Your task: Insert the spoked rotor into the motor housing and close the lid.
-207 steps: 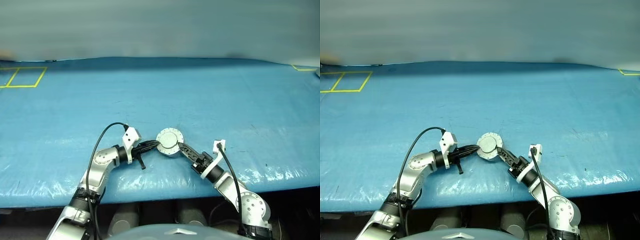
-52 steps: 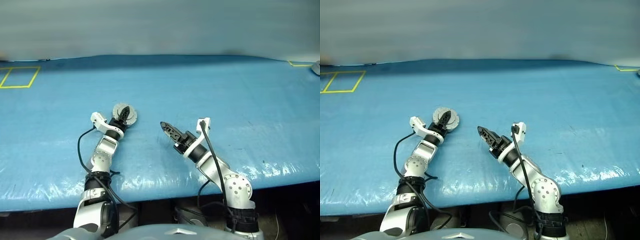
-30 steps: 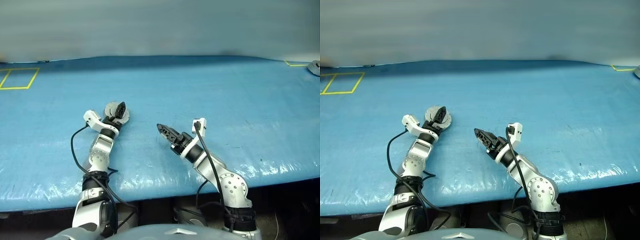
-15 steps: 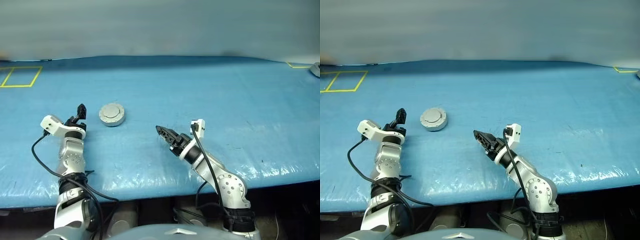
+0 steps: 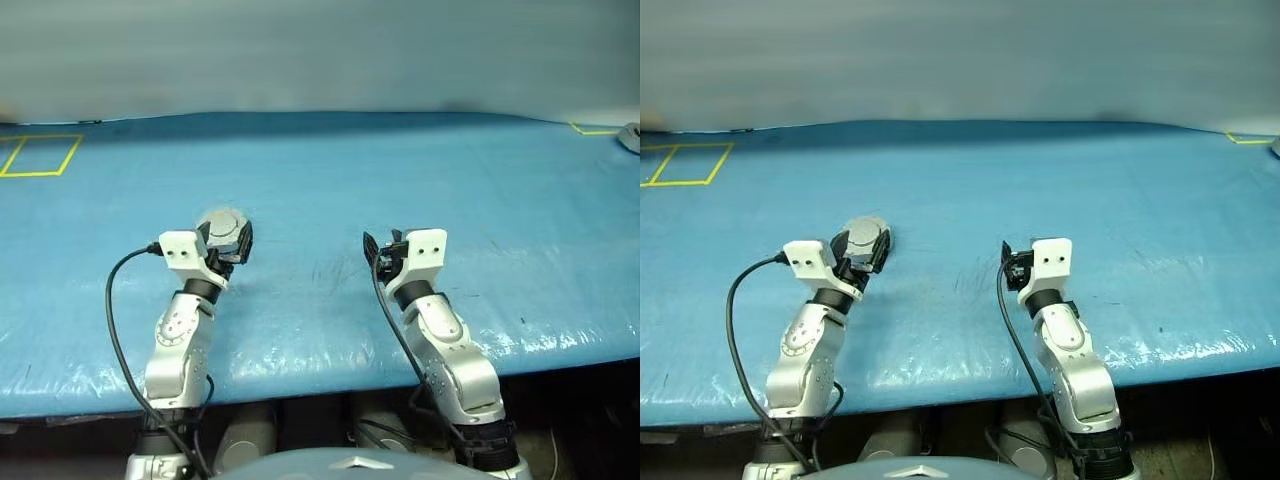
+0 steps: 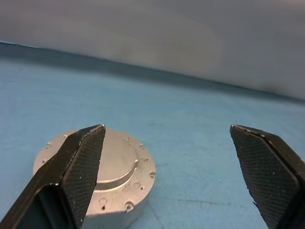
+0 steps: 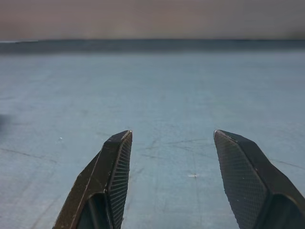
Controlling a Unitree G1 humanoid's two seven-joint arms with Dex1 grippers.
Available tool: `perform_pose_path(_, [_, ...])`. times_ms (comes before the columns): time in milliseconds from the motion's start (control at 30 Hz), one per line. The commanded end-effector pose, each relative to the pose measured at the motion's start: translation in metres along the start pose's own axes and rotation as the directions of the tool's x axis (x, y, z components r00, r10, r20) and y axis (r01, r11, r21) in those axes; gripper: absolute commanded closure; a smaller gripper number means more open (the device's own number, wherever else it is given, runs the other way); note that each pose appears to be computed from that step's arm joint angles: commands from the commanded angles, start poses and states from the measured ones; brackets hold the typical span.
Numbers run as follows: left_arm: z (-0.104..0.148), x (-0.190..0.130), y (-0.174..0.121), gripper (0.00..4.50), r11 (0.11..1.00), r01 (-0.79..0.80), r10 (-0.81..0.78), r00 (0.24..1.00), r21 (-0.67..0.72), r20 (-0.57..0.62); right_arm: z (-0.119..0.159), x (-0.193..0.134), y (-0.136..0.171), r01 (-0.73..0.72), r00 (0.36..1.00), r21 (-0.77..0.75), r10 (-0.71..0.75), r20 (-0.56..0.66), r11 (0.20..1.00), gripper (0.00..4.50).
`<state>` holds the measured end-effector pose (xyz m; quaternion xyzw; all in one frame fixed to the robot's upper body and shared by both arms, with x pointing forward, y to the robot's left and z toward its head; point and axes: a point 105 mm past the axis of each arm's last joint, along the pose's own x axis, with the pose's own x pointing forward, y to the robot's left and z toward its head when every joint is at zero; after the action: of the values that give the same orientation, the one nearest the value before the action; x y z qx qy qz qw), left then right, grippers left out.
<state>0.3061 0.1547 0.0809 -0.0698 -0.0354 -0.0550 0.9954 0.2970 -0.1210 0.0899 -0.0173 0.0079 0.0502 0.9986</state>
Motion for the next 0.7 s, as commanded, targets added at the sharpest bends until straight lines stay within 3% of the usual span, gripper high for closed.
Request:
perform_pose_path(33, [0.006, -0.009, 0.003, 0.03, 0.994, -0.067, 0.064, 0.997, 0.090, 0.042, 0.006, -0.015, -0.009, 0.108, 0.992, -0.133, -0.099, 0.075, 0.985, 1.62])
perform_pose_path(333, [-0.018, -0.035, 0.005, 0.03, 0.990, -0.103, 0.107, 0.994, 0.100, -0.034, -0.016, -0.039, -0.025, 0.197, 0.980, -0.209, -0.197, 0.017, 0.958, 1.62])
perform_pose_path(700, [-0.008, -0.022, -0.002, 0.03, 0.992, -0.075, 0.073, 0.997, 0.102, 0.019, -0.011, -0.030, -0.023, 0.185, 0.983, -0.230, -0.182, 0.037, 0.955, 1.62])
